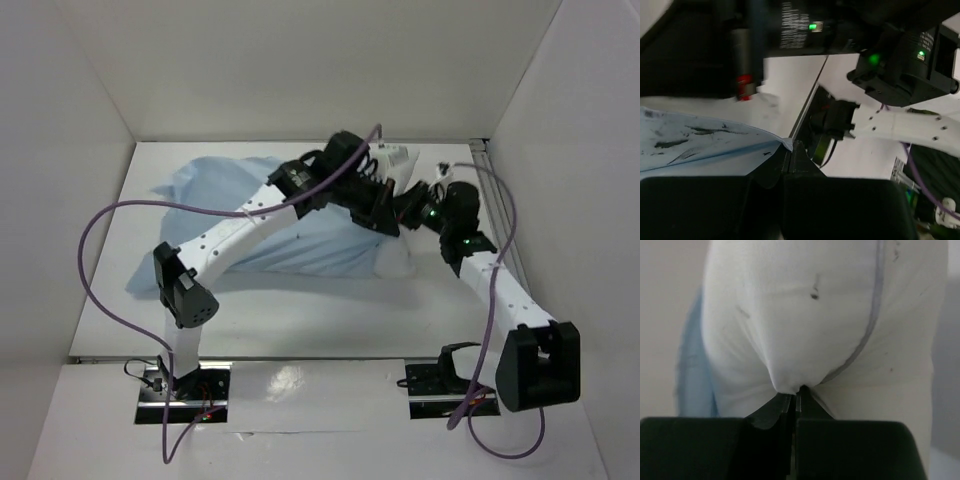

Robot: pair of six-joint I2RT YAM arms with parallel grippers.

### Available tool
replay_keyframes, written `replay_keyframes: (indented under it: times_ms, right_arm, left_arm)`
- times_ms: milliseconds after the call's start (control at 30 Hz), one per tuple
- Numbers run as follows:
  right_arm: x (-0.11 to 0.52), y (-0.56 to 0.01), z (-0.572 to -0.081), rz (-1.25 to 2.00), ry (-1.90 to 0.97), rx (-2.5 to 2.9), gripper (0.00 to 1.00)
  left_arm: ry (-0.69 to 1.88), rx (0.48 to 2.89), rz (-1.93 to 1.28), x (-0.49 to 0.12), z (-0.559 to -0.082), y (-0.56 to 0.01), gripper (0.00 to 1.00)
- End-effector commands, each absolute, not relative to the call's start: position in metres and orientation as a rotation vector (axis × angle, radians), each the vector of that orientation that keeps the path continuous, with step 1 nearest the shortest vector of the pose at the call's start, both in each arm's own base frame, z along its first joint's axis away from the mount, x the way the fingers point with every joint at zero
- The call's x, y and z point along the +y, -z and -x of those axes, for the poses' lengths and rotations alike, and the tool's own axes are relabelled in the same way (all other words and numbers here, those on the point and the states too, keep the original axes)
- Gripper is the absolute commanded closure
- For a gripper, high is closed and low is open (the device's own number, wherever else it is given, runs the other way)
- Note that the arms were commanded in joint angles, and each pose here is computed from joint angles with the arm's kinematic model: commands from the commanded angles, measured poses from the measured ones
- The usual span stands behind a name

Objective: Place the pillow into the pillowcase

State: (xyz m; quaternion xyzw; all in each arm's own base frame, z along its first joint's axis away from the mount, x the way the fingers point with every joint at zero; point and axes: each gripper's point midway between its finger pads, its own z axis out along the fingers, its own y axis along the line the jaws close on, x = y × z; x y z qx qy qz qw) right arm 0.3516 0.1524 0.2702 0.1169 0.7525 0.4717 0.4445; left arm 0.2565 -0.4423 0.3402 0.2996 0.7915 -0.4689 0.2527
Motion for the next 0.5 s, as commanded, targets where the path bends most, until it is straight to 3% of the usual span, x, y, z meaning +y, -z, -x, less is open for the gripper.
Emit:
replay_keyframes:
  times_ms: [0, 133, 167, 200, 333, 400, 467]
  right_arm:
    - [0.184, -0.178, -0.322, -0.440, -1.269, 2.083, 1.00]
    - [0.176, -0.164, -0.311, -0.485, -1.247, 2.086, 1.00]
    - [0.173, -0.159, -0.308, -0.483, -1.218, 2.104, 1.00]
    - [0.173, -0.166, -0.309, -0.464, -1.212, 2.096, 1.00]
    - [0.171, -0.165, -0.308, -0.442, -1.180, 2.110, 1.00]
    - [0.173, -0.164, -0.302, -0.417, -1.197, 2.117, 1.00]
    - [0.174, -0.160, -0.295, -0.400, -1.196, 2.124, 1.00]
  left_arm:
    - [1.538, 2.073, -0.960, -0.480, -0.211, -0.342, 1.00]
    - [1.520, 2.174, -0.953, -0.480, -0.204, -0.314, 1.00]
    - [1.465, 2.220, -0.938, -0.475, -0.206, -0.304, 0.96]
    - [1.430, 2.214, -0.951, -0.472, -0.208, -0.305, 0.85]
    - [1.286, 2.176, -0.905, -0.445, -0.234, -0.335, 0.20]
    - [1.201, 2.161, -0.832, -0.426, -0.252, -0.347, 0.08]
    - [1.136, 2.161, -0.764, -0.406, -0.274, -0.350, 0.10]
